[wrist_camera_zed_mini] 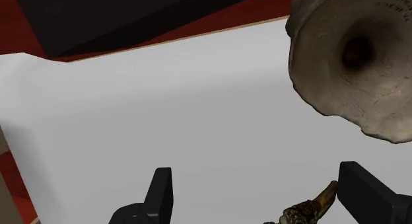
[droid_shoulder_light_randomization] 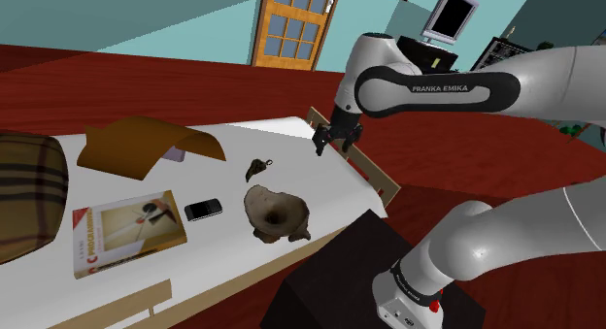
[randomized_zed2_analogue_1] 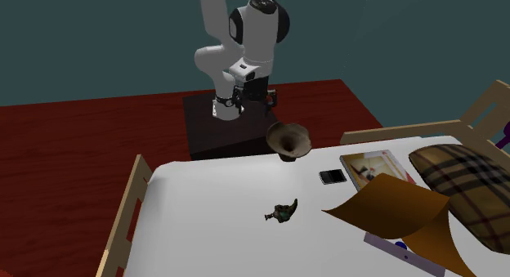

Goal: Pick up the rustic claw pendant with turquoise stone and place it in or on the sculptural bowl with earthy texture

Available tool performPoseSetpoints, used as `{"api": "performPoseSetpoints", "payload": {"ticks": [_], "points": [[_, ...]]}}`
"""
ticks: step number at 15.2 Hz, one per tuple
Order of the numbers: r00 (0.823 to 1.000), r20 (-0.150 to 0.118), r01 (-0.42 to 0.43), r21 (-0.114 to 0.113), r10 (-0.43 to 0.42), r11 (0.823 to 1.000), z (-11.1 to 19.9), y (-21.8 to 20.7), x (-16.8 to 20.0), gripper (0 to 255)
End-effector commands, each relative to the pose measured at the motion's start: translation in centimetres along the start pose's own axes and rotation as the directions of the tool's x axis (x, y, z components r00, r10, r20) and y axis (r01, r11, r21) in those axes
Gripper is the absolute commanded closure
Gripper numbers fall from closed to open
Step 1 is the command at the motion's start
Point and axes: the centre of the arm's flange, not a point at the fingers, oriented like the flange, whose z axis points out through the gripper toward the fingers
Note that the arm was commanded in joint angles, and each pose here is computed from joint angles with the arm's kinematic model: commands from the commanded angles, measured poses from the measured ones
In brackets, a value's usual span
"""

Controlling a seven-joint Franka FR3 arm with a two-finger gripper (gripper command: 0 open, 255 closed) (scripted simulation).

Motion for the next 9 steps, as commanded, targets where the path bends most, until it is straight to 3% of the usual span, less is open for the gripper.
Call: {"api": "performPoseSetpoints", "payload": {"ticks": [1,9], "points": [[0.999,-0.012,-0.031,0.009,0.031,0.999,1.7,-1.3,1.3,0],[0.988,-0.047,-0.148,0.039,0.149,0.988,8.6,-5.4,7.4,0]]}}
